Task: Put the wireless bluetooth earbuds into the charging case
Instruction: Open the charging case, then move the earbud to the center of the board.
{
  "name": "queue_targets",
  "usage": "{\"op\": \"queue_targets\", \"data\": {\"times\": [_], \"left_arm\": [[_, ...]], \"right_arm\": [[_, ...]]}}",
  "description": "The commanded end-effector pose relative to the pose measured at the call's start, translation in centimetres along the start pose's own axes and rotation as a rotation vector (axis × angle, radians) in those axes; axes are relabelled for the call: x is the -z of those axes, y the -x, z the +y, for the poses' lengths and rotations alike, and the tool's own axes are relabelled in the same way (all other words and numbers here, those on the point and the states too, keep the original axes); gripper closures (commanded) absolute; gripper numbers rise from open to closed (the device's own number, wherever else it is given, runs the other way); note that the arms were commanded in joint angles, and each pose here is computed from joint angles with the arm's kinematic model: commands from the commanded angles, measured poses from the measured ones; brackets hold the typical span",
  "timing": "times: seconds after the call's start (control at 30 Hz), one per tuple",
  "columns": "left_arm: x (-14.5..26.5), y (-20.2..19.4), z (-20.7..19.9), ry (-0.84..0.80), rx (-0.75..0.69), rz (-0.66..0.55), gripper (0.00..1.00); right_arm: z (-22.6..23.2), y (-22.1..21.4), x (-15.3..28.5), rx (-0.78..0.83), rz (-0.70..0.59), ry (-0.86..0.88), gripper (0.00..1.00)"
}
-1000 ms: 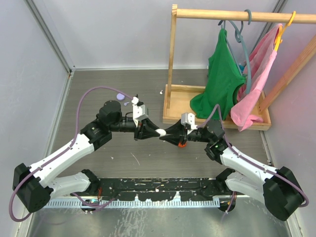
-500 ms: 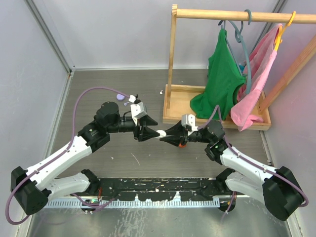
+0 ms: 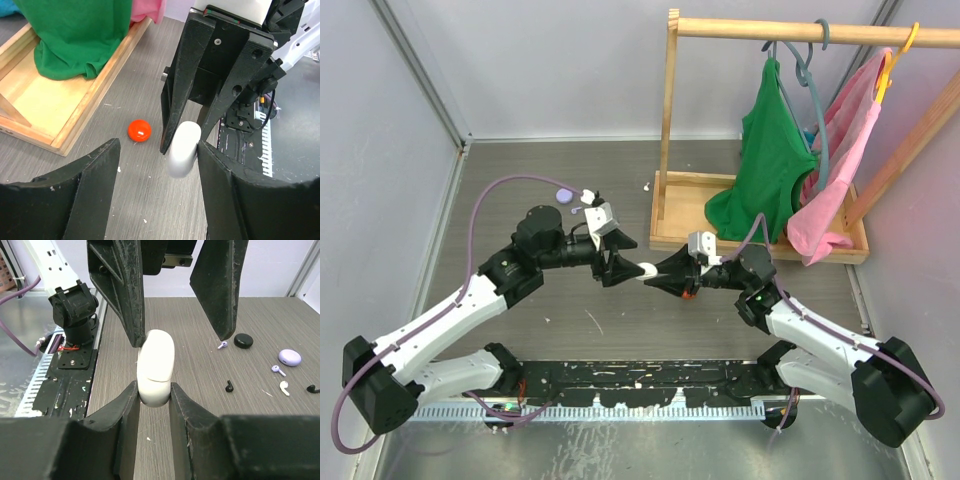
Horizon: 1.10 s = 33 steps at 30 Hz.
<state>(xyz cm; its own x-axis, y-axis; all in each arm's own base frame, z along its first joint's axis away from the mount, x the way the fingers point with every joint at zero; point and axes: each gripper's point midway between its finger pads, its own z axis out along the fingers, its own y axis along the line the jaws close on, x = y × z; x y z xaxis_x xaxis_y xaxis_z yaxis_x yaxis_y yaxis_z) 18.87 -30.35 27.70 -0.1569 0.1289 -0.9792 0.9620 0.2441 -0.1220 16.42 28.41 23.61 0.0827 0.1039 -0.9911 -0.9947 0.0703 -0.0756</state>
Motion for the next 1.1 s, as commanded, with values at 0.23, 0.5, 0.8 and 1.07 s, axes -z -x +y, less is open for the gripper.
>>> {"op": "queue_targets", "data": {"times": [0.23,0.5,0.8,1.07], "left_arm": [[-0.1,1.5,4.1,0.173,0.043,-0.027,0.35],[-0.2,1.0,5.3,0.215,0.076,-0.017,0.35],[0.4,-0.5,12.5,0.518,0.214,-0.005,0.3],[-2.5,-4.6,22.2,0.707,0.393,0.07,0.35]], "right_arm": [[1.9,2.8,-0.2,0.095,-0.082,0.094,0.99],[1.0,2.5,-0.3,0.088,-0.079,0.039,0.99],[-4.6,-0.7,1.1,0.058,0.034,-0.295,0.99],[-6.7,-1.8,2.8,0.076,0.027,-0.463,0.99]]}}
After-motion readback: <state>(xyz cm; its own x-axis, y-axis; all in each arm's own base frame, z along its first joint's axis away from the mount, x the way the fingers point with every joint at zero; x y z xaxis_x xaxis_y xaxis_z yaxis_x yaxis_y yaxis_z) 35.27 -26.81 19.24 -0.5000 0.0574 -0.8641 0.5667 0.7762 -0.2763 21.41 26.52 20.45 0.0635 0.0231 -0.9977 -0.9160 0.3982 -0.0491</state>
